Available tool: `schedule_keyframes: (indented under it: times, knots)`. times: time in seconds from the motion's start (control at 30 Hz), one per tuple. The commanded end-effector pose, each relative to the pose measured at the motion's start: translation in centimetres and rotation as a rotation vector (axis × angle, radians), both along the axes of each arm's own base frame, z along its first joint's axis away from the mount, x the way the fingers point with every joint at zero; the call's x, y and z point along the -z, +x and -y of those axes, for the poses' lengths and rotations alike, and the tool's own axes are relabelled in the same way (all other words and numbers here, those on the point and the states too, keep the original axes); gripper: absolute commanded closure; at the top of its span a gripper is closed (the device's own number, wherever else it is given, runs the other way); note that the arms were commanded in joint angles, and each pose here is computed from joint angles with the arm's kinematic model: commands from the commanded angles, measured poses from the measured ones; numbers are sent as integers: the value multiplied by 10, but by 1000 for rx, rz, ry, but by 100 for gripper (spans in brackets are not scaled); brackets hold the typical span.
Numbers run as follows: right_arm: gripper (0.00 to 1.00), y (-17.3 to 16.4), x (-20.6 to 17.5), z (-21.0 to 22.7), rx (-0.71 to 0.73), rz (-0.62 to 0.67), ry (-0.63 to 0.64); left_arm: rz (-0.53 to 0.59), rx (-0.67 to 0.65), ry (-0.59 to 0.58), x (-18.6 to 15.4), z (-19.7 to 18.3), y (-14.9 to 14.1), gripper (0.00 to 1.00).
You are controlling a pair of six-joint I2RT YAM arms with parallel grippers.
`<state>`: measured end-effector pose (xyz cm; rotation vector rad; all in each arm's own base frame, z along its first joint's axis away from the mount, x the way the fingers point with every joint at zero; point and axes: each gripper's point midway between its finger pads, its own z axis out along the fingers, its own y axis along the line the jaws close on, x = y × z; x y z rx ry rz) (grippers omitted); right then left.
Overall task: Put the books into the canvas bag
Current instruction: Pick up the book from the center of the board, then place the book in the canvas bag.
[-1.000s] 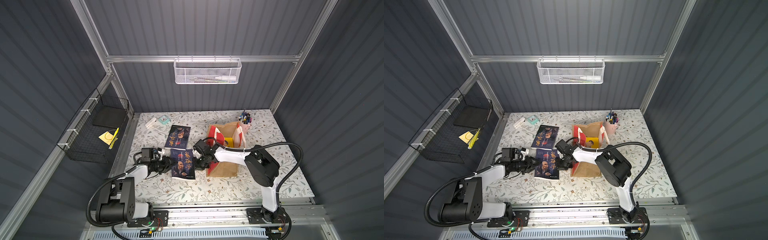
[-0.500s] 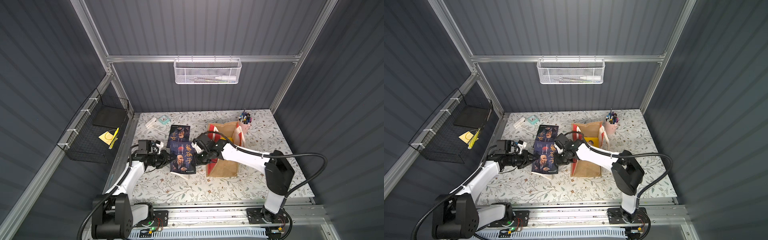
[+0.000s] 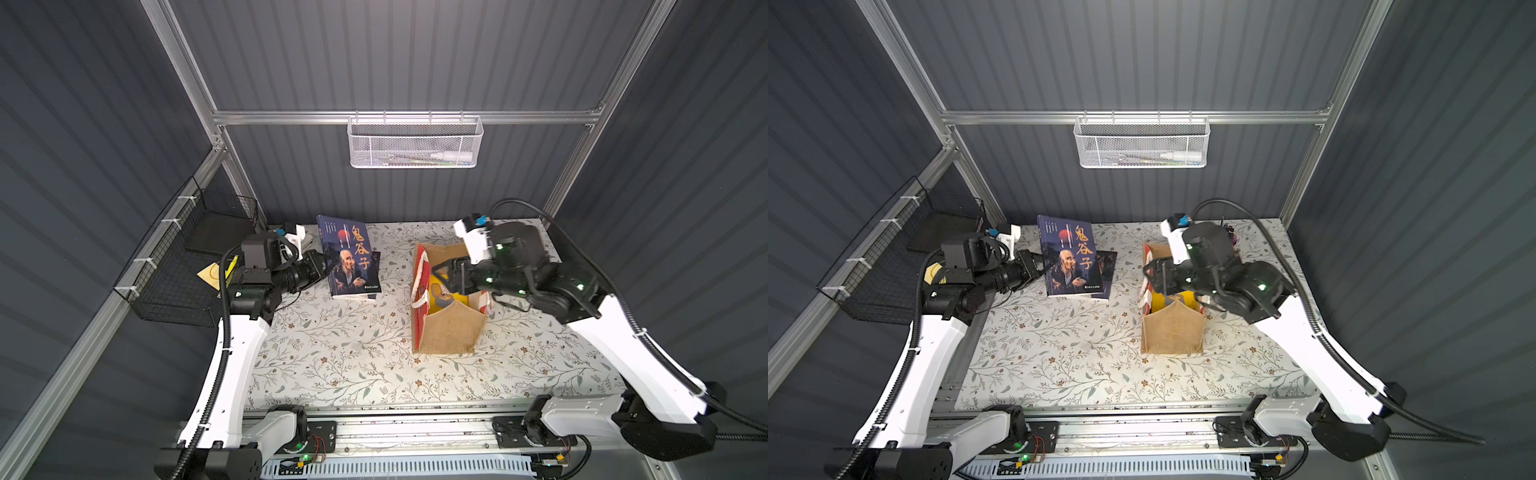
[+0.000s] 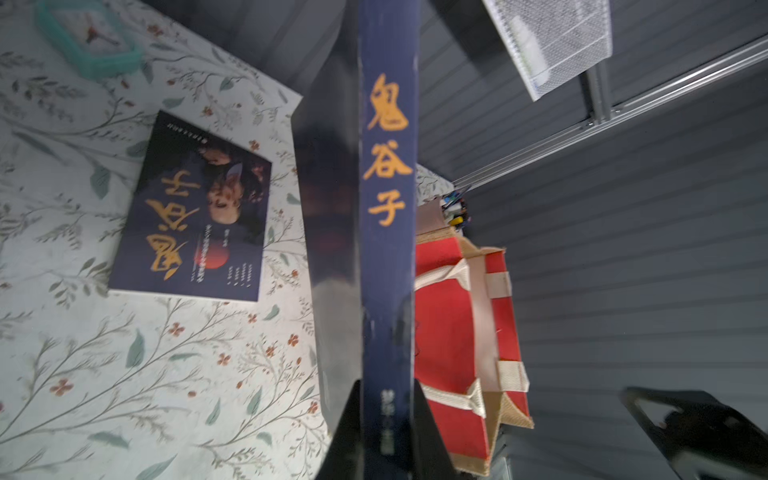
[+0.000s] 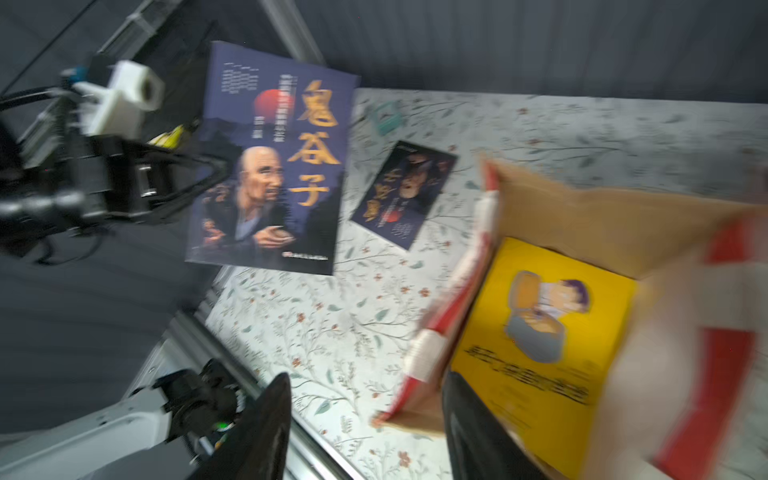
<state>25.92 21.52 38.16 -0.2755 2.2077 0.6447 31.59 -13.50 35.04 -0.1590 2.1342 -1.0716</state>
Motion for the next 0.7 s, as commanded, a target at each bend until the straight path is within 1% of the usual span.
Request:
schedule_keyframes:
  times: [0.0, 0.03, 0.1, 0.2, 0.3, 0.37, 0.43, 0.5, 0.53, 0.6, 0.67]
  knots:
    - [35, -4, 42, 70, 180, -132, -149, 156, 32, -100, -66, 28, 9, 100]
    - [34, -3, 48, 80, 204, -153, -145, 199, 49, -118, -86, 39, 8, 100]
    - [28, -2, 65, 94, 224, -211, -113, 237, 88, -143, -102, 66, 10, 100]
    - [25, 0, 89, 98, 215, -304, -10, 289, 164, -156, -118, 116, 11, 100]
    - [25, 3, 108, 98, 212, -355, 42, 319, 225, -143, -121, 169, 11, 100]
    - [26, 2, 114, 91, 176, -383, 71, 335, 270, -135, -117, 204, 9, 100]
    - [29, 3, 124, 91, 173, -402, 64, 333, 297, -99, -103, 233, 12, 100]
    - [34, 5, 134, 93, 173, -425, 46, 302, 295, -34, -77, 252, 18, 100]
    - [37, 5, 139, 94, 174, -436, 39, 290, 286, -1, -65, 257, 21, 100]
    - [46, 5, 147, 96, 177, -453, 26, 262, 266, 65, -36, 261, 25, 100]
    - [57, 4, 151, 99, 182, -458, 8, 229, 270, 97, -15, 261, 24, 100]
